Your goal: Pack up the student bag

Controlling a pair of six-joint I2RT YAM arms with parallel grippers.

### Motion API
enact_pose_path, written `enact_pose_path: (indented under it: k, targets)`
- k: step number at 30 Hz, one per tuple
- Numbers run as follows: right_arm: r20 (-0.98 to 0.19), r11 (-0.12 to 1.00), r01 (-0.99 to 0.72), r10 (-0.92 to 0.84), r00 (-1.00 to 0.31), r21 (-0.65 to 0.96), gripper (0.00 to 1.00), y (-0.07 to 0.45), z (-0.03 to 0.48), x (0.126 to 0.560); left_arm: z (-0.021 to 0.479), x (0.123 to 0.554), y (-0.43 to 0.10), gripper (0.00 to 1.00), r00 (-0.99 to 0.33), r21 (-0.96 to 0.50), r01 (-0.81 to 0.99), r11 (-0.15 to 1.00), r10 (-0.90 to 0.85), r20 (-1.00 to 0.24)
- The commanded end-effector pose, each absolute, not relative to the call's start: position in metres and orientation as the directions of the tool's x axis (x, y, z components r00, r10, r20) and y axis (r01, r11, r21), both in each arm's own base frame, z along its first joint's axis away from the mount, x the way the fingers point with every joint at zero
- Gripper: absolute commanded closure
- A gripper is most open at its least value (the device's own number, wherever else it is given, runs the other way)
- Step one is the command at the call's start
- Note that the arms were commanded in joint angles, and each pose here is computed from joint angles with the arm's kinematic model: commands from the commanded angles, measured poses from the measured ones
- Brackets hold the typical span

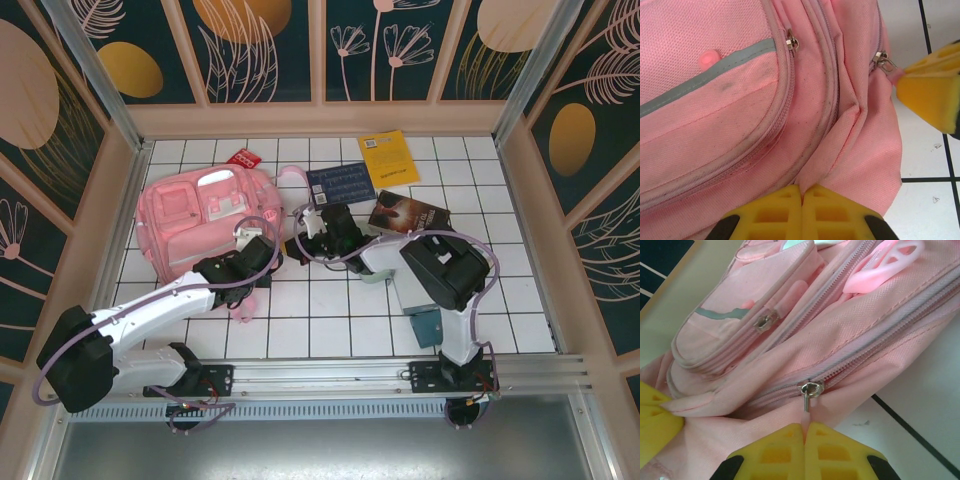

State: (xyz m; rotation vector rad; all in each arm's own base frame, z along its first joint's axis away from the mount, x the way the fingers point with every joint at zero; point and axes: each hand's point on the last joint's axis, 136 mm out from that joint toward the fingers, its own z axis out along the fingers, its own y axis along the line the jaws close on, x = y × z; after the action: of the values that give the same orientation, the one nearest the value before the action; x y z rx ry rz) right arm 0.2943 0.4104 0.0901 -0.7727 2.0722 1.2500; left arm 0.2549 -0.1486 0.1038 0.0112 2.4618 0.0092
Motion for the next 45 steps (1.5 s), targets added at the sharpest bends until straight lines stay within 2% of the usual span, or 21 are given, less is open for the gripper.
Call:
enact_pose_path:
  k: [1,3,6,9,16,24,30,35,38,40,45]
  targets:
    - [-0.749,0.273,-0.778,-0.224,-0.623,0.566,1.0,0.416,0.112,0.253,0.125,0.278,-0.154,1.0,-0.688,-0.03,-0.035,0.999,-0.046,-0.724]
    - [-0.752,0.264,-0.783,-0.228,-0.618,0.563,1.0,0.417,0.114,0.248,0.128,0.28,-0.157,0.98,-0.688,-0.043,-0.029,0.999,-0.051,-0.724]
    - [-0.737,0.273,-0.772,-0.239,-0.632,0.574,1.0,0.419,0.108,0.25,0.143,0.283,-0.164,0.73,-0.672,-0.087,-0.013,0.996,-0.073,-0.737]
    - [-0.739,0.289,-0.77,-0.231,-0.633,0.569,1.0,0.42,0.105,0.253,0.161,0.289,-0.167,0.65,-0.652,-0.116,-0.003,0.993,-0.09,-0.753]
    - [-0.755,0.331,-0.79,-0.259,-0.602,0.516,1.0,0.421,0.102,0.257,0.174,0.326,-0.158,0.62,-0.639,-0.2,-0.003,0.98,-0.156,-0.753]
    - [-0.773,0.382,-0.794,-0.251,-0.582,0.474,1.0,0.412,0.101,0.262,0.129,0.357,-0.192,0.6,-0.75,-0.238,0.084,0.968,-0.096,-0.654]
    - [-0.772,0.38,-0.793,-0.251,-0.584,0.476,1.0,0.412,0.1,0.261,0.103,0.372,-0.191,0.6,-0.782,-0.188,0.064,0.98,-0.068,-0.619]
    - [-0.774,0.383,-0.794,-0.25,-0.582,0.473,1.0,0.412,0.099,0.262,0.079,0.373,-0.188,0.64,-0.813,-0.145,0.049,0.988,-0.045,-0.581]
    - [-0.778,0.392,-0.796,-0.253,-0.575,0.461,1.0,0.411,0.096,0.262,0.076,0.377,-0.192,0.82,-0.814,-0.152,0.053,0.987,-0.045,-0.579]
    - [-0.786,0.405,-0.803,-0.262,-0.56,0.437,1.0,0.412,0.095,0.262,0.075,0.381,-0.195,1.0,-0.816,-0.156,0.056,0.986,-0.045,-0.577]
    - [-0.8,0.426,-0.821,-0.294,-0.523,0.38,1.0,0.413,0.092,0.257,0.078,0.393,-0.201,1.0,-0.804,-0.174,0.042,0.984,-0.071,-0.59]
